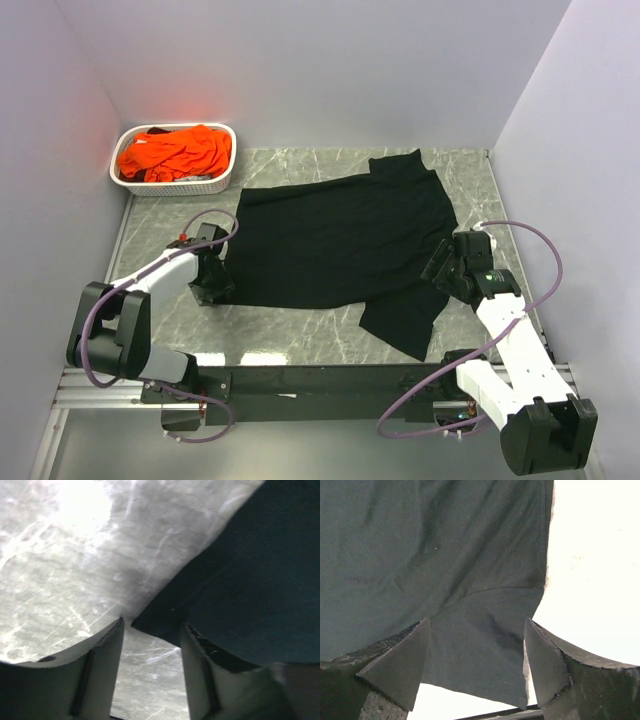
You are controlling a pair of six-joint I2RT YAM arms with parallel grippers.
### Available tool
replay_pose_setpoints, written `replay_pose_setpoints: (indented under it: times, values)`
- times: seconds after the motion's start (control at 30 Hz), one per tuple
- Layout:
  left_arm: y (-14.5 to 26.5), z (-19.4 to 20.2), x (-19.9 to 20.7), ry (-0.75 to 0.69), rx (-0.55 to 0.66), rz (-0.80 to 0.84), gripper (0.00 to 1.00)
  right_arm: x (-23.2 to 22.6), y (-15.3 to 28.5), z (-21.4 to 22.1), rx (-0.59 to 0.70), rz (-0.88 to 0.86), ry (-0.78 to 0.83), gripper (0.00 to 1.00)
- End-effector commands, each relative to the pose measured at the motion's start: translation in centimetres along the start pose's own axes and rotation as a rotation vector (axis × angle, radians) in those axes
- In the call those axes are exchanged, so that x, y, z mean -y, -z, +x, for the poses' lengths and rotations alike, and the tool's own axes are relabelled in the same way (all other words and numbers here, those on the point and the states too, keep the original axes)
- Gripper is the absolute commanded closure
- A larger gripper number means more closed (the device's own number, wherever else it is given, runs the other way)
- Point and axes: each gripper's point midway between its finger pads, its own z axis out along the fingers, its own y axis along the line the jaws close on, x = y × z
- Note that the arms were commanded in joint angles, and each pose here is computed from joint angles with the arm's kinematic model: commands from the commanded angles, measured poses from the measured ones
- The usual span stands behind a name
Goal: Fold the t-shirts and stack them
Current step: Flatten the tshirt out
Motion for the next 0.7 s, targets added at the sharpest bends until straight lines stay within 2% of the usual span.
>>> replay_pose_setpoints:
  times: [0.0,0.2,0.23,0.3,0.33,0.5,0.67]
  values:
    - [-0.9,-0.1,-0.1,-0.013,0.006,-0.021,0.49,0.0,0.1,-0.2,0.016,-0.002,0.021,0.19]
    - [-1.5,0.4,0.0,-0.021,-0.018,-0.016,0.70,0.3,0.0,-0.2,0.013,0.016,0.019,0.20]
    - [-1.5,0.5,0.0,-0.022,-0.020,-0.014,0.78,0.3,0.0,-0.2,0.013,0.018,0.017,0.20]
    - [-1.4,0.5,0.2,-0.022,-0.020,-0.006,0.87,0.4,0.0,-0.1,0.006,0.024,0.017,0.20]
    - [-1.3,0.4,0.2,-0.020,-0.019,-0.003,0.97,0.4,0.0,0.0,0.000,0.031,0.018,0.20]
    - [-0.4,-0.2,0.7,-0.023,0.003,0.027,0.99,0.5,0.3,0.3,-0.027,0.044,0.015,0.23]
    - [0.7,-1.2,1.4,-0.022,0.038,0.066,0.99,1.2,0.1,2.2,-0.130,0.089,0.014,0.24]
